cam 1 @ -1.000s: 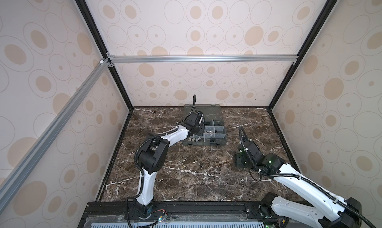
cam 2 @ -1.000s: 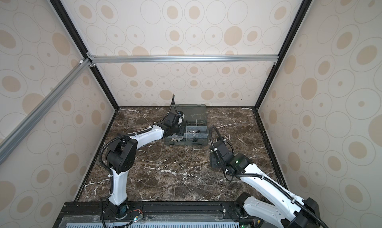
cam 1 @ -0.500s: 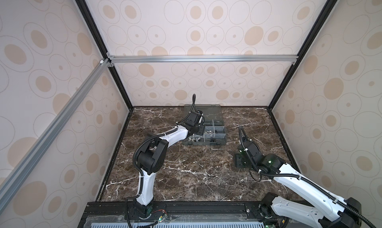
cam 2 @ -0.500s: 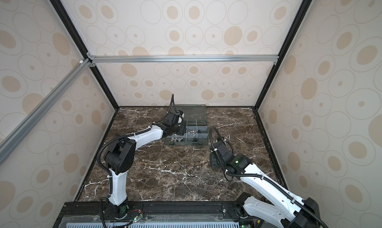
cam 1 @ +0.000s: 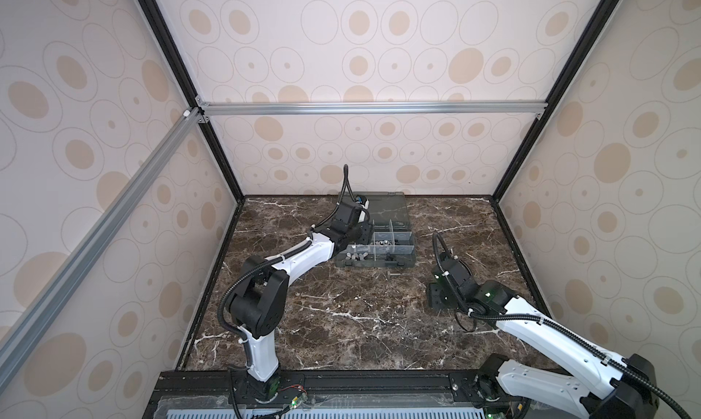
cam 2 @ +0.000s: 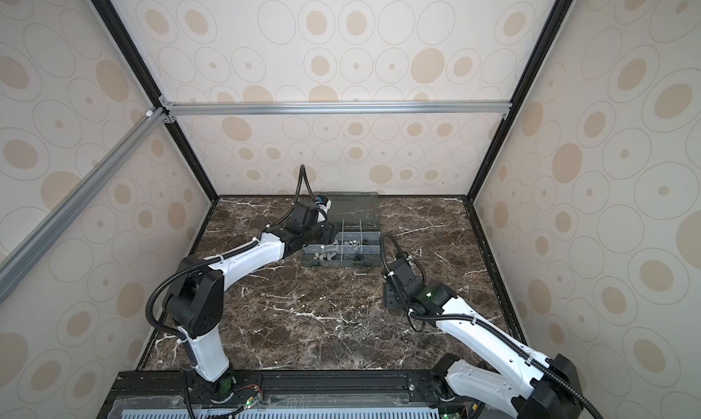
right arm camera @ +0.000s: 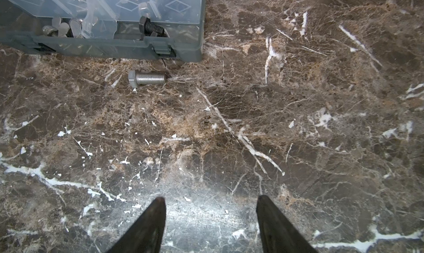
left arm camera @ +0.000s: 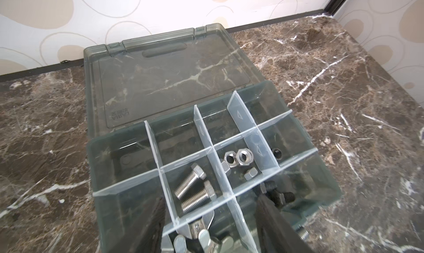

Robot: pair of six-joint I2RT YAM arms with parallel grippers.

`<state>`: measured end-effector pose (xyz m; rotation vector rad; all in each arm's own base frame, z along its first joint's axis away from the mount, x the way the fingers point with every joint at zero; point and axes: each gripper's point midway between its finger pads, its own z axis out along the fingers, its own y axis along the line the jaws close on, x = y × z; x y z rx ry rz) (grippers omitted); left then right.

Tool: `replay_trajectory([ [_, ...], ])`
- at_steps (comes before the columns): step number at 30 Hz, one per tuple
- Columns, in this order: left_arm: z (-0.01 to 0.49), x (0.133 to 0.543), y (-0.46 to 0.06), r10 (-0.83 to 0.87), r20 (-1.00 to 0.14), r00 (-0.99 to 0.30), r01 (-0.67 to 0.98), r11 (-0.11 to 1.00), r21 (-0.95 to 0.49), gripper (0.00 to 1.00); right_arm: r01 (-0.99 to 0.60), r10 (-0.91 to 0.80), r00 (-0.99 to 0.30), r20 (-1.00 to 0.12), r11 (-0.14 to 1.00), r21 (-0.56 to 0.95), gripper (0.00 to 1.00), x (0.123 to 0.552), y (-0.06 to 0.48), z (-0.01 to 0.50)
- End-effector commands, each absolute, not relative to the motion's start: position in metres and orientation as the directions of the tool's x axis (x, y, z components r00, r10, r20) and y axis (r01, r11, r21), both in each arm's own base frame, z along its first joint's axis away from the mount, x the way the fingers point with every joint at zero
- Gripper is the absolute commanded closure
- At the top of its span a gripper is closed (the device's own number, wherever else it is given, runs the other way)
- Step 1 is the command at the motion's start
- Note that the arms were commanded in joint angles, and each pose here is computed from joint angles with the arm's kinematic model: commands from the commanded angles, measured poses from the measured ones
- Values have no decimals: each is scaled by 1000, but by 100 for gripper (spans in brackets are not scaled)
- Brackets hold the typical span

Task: Sort the screws and nuts into containers
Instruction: Pick up the screw from the center of the table.

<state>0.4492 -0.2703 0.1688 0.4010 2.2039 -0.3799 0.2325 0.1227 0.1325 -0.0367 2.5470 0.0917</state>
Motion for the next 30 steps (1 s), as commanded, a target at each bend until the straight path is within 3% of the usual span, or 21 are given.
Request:
replay_trajectory([
  [1,187,441,-261,107,-814,-572,396,904,-160,37,-29,14,-834,-552,997,69,33,237,126,126],
  [15,191,378,-216,20,-824,-566,335,919,-207,35,-21,29,-865,-501,995,95,29,267,161,90],
  [30,169,346,-198,-26,-795,-606,297,920,-257,34,-58,3,-875,-484,992,110,25,300,195,60],
])
